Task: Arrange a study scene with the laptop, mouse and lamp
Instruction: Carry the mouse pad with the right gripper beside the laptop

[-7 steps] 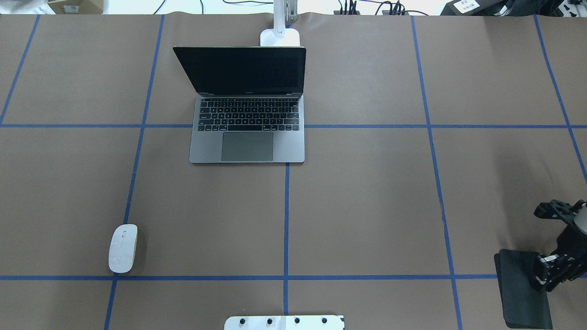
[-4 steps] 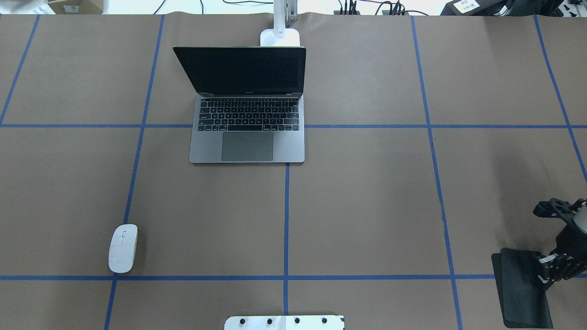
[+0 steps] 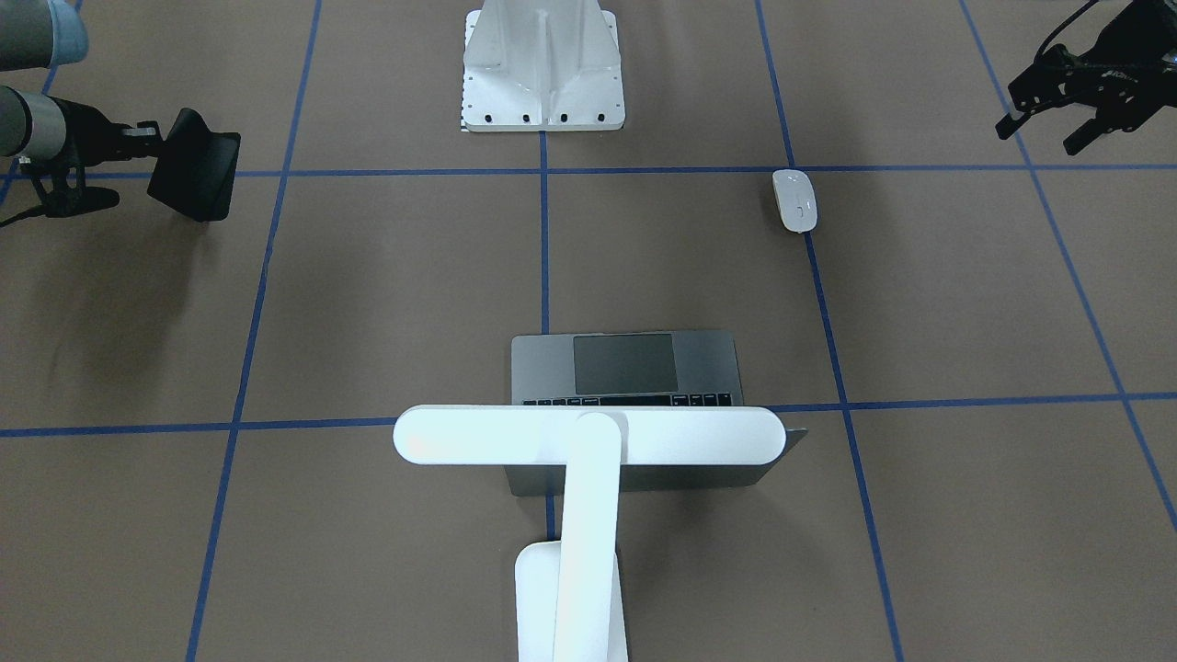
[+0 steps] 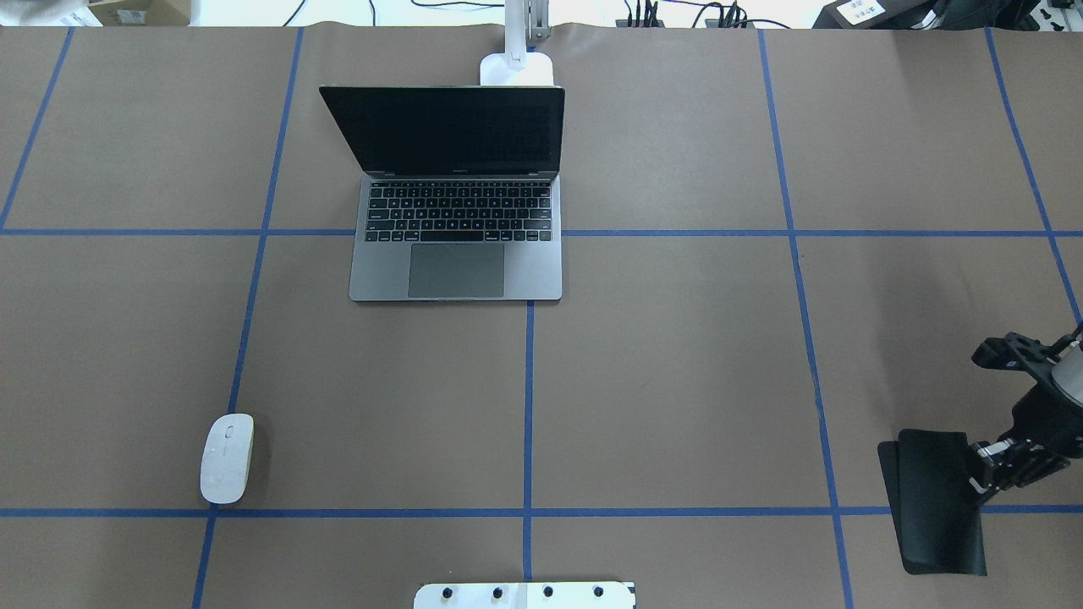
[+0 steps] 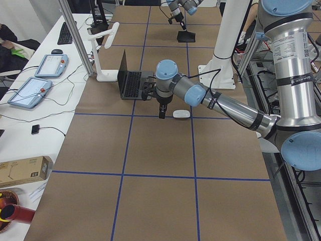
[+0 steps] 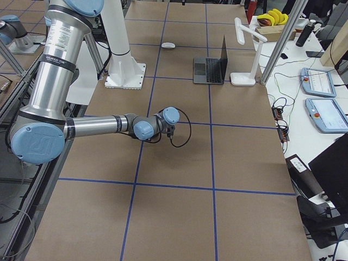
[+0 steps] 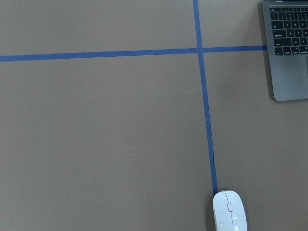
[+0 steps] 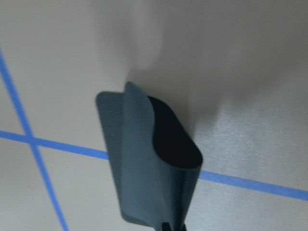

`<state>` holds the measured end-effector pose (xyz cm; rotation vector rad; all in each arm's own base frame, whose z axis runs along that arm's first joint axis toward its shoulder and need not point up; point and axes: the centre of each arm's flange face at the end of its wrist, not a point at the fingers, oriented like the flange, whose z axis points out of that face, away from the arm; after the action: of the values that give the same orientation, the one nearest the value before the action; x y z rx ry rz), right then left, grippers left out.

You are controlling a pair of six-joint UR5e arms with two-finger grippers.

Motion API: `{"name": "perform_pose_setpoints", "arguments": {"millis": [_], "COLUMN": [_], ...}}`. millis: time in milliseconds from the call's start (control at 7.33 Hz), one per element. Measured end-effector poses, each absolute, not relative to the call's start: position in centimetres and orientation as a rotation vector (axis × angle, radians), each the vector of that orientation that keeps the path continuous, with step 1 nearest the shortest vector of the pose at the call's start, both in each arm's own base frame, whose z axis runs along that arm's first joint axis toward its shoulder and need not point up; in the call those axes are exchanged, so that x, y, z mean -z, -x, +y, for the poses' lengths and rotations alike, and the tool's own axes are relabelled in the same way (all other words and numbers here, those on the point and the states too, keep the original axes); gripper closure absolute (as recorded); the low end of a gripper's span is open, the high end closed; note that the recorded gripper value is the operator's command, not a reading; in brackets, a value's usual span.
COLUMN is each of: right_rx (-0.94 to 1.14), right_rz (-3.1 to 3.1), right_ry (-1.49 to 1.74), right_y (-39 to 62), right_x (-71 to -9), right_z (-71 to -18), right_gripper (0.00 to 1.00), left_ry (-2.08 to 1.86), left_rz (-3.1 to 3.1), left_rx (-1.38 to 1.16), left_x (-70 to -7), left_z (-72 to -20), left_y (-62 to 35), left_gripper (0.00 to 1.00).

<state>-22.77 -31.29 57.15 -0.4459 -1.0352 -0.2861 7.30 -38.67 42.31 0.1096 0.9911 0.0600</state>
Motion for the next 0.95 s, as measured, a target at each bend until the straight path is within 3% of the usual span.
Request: {"name": "perform_pose_setpoints", "arguments": {"millis": [409, 955], "right_rx": [0.221, 0.104], "right_rz": [-1.071, -0.947], "right_ry": [0.317, 0.212], "right_y": [23.1, 25.4], "right_x": [-50.7, -35.5], "right_z": [-38.6, -49.8], "right_gripper": [1.0, 1.0], "left_ry": [-0.135, -0.145], "left_rz": [0.981, 0.962], "left_rx": [-0.089, -0.109], "left_x": [-43.8, -46.3], "left_z": [-39.4, -40.2], "left_y": [-6.0, -4.8], "left_gripper": [0.01, 0.01]}}
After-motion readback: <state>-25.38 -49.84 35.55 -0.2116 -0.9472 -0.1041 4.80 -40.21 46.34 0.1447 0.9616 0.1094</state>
